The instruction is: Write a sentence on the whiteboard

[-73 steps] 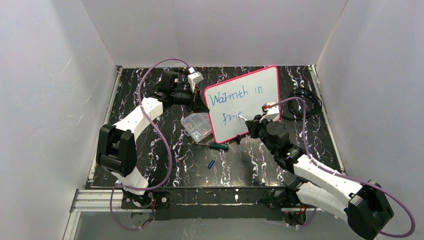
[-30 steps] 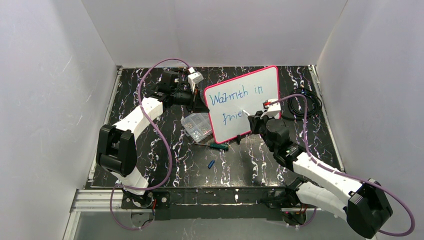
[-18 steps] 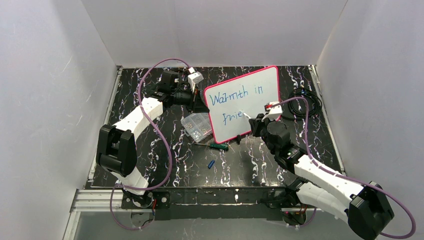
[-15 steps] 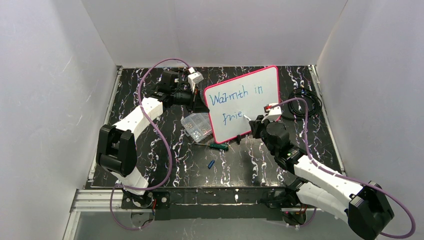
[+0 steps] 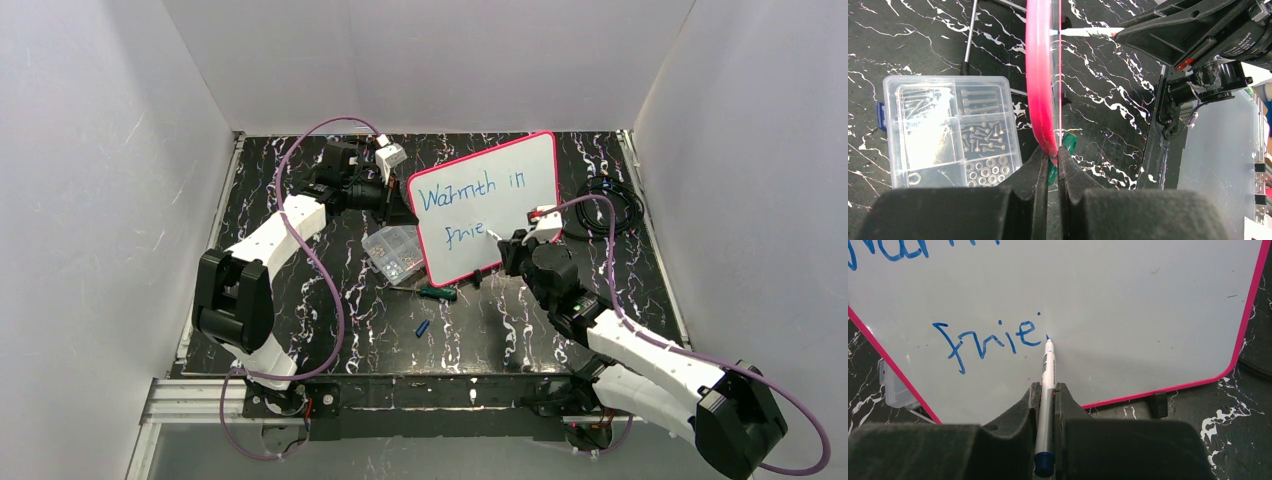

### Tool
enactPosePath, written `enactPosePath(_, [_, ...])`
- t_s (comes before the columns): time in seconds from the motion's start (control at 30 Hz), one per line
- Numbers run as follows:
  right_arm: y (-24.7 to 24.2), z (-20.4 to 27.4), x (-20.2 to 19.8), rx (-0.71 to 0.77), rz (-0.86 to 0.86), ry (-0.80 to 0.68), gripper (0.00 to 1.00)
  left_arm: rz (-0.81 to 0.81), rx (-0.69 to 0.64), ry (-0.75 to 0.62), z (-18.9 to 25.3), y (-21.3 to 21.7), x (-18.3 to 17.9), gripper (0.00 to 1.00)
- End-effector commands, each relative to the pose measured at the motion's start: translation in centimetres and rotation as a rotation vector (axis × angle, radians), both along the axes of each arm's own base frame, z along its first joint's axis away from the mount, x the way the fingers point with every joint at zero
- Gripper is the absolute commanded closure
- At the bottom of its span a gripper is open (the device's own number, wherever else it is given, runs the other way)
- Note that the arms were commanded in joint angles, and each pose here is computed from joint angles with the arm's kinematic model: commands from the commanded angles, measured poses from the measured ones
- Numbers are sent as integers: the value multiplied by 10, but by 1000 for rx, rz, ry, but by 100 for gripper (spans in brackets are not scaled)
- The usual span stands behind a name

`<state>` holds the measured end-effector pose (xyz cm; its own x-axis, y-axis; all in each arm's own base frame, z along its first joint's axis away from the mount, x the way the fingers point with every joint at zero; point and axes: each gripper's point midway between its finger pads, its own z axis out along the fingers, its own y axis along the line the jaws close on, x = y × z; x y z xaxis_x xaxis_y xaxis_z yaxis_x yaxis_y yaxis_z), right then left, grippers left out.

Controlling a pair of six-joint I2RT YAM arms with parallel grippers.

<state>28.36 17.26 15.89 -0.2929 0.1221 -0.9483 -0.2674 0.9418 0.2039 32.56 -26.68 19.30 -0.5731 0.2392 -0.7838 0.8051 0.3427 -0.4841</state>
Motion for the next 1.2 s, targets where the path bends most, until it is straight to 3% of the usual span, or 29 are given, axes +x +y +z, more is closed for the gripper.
enactPosePath(0.0, [7, 43, 14, 53, -9, -105, 99, -69, -69, -83, 42, -7, -14, 100])
enactPosePath(0.6, [-6, 50, 20, 44, -84, -141, 99, -71, -71, -84, 43, -7, -14, 100])
enactPosePath(1.17, [-11, 2, 4, 11, -70, -18, 99, -70, -71, -84, 43, -6, -14, 100])
